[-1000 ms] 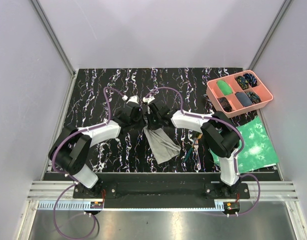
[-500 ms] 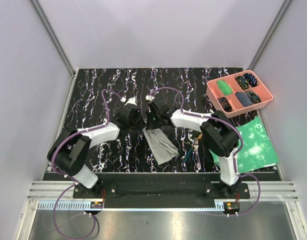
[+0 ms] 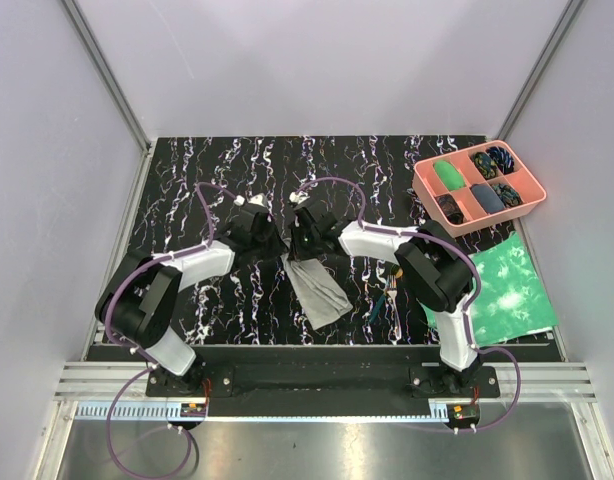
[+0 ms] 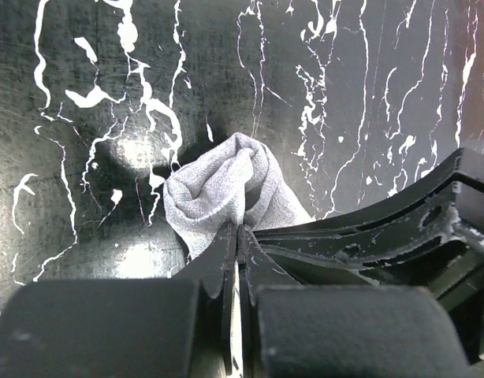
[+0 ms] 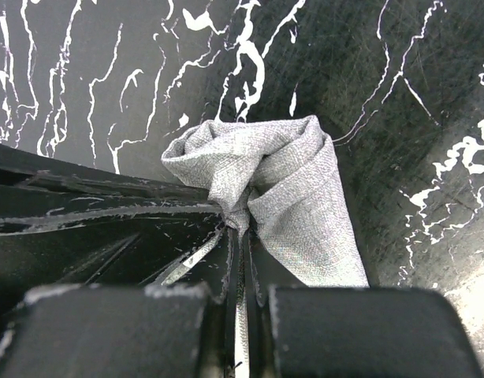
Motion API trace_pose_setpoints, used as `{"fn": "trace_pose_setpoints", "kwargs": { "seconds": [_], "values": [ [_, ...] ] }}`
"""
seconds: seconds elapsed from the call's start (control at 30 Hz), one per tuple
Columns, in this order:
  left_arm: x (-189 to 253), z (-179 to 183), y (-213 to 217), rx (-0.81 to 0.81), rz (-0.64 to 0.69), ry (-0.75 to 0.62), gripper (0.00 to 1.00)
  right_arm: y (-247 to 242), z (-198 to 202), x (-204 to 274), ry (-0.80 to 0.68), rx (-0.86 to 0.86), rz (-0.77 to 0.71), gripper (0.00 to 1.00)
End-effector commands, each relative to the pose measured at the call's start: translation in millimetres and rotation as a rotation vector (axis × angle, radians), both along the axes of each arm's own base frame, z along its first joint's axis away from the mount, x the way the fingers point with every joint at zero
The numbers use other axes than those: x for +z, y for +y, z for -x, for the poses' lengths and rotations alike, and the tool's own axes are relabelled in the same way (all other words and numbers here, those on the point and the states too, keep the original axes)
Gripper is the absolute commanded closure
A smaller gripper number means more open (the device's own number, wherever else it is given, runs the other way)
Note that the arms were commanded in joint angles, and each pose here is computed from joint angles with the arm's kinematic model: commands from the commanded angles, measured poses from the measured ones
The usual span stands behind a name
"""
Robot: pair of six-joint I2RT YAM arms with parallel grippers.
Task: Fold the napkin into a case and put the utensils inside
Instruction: Stuff the top corner of the smaller-rectangle-folded napkin into the folded napkin.
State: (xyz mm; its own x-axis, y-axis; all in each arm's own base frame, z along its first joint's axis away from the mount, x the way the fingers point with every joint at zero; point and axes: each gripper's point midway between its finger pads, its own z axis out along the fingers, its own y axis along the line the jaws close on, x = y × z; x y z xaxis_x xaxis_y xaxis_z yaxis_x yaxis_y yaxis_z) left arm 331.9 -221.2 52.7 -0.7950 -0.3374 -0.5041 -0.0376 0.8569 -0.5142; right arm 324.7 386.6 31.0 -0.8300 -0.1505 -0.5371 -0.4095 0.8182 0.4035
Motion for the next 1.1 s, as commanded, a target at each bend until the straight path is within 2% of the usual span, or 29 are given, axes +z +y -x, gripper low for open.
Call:
{"fn": "trace_pose_setpoints", "kwargs": {
  "seconds": [0.0,0.17,0.47,0.63,0.77,0.9,0.93,1.07],
  "values": [
    [12.0,-1.8,-18.1,-0.042,0.092,-0.016,1.0,26.2,-2.1,12.3,-0.015,0.022,-0.049,1.0],
    [14.2,-4.0,-10.4,-0.02,0.046,-0.016,1.0,15.8,-12.2,14.2,-0.051,-0.107,-0.026,1.0],
    [6.3,-2.9,-5.4,-0.017,0.018,-0.017,1.0,35.5,-15.0,47.1,0.021,-0.21,-0.27,1.0],
    [0.7,-4.8,0.4,-0.025,-0.017,-0.027,1.0,43.5,-11.2,49.2,0.008,-0.12,-0.279,1.0],
    [-3.6,-5.8,2.5,-0.039,-0.034,-0.038,0.99,37.8,-3.5,22.9,0.009,-0.028,-0.185,1.0],
    [0.5,-7.2,4.7,-0.039,-0.047,-0.052,0.91,28.3,7.6,17.1,0.011,0.0,-0.168,0.95],
    [2.8,-8.0,4.7,-0.04,-0.048,-0.058,0.84,27.1,10.4,16.5,0.016,0.013,-0.162,0.94],
    [15.3,-5.5,8.1,-0.032,-0.05,-0.076,0.72,21.9,14.8,12.8,0.019,0.039,-0.13,0.87]
  ]
}}
